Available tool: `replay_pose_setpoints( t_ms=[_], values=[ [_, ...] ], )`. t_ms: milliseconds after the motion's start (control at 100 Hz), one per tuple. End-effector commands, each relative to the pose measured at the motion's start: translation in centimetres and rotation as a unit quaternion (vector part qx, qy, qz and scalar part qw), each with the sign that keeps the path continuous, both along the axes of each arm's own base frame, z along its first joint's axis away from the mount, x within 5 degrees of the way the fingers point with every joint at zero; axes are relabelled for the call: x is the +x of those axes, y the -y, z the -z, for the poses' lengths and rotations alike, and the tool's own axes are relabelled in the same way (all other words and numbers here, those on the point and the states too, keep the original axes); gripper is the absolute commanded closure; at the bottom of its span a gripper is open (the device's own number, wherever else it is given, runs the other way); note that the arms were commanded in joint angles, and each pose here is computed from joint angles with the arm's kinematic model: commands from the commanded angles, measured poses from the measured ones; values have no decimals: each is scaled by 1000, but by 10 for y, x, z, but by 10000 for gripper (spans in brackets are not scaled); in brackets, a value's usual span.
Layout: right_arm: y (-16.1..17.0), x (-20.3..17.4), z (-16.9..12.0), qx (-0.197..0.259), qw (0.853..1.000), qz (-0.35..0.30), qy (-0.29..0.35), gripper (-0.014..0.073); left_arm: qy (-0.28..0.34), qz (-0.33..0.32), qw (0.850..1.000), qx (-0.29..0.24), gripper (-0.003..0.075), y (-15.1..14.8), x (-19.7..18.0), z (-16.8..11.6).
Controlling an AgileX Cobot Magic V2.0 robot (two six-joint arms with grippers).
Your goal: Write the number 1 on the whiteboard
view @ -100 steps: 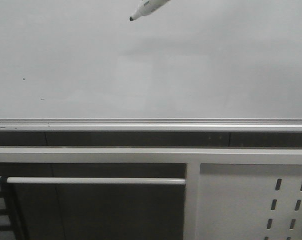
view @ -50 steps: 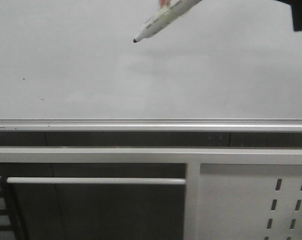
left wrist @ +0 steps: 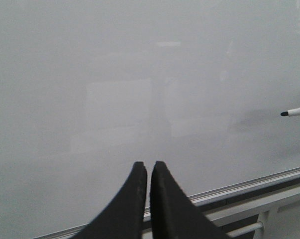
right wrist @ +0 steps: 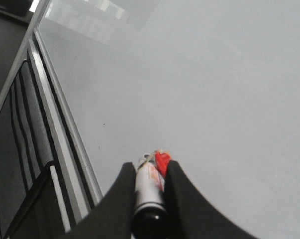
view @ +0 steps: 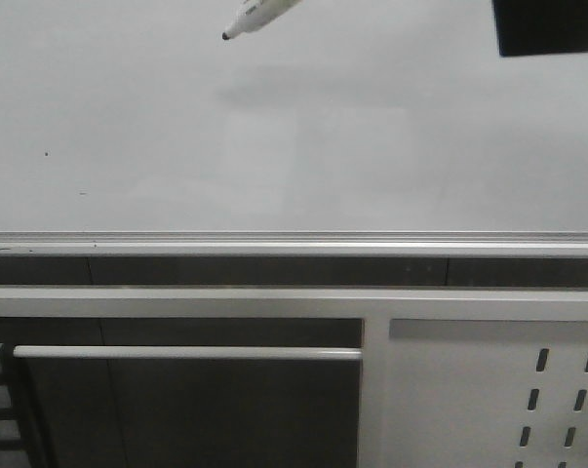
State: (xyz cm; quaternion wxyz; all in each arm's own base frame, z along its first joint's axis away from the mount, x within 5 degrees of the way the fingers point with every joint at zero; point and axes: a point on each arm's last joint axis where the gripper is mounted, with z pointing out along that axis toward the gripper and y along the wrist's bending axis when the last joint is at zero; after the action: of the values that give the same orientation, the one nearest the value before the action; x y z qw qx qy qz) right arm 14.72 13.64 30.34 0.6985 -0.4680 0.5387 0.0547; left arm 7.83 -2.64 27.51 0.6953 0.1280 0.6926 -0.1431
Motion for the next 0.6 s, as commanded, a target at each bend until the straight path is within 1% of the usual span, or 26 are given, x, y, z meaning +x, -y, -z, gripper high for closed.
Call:
replay_pose_setpoints(
  t_ms=[0, 90, 340, 470, 590],
  values=[
    [0, 0, -20, 42, 998, -2, 54, 645, 7, 5, 1000, -9, 739, 1, 0, -8],
    [1, 1, -20, 39, 998, 6, 58, 645, 7, 5, 1000, -9, 739, 1, 0, -8],
    [6, 5, -21, 53, 996, 44, 56, 645, 7, 5, 1000, -9, 739, 1, 0, -8],
    [6, 6, -21, 48, 996, 44, 59, 645, 7, 5, 1000, -9, 739, 1, 0, -8],
    [3, 10, -15, 38, 997, 45, 45, 645, 7, 5, 1000, -9, 739, 1, 0, -8]
  ],
)
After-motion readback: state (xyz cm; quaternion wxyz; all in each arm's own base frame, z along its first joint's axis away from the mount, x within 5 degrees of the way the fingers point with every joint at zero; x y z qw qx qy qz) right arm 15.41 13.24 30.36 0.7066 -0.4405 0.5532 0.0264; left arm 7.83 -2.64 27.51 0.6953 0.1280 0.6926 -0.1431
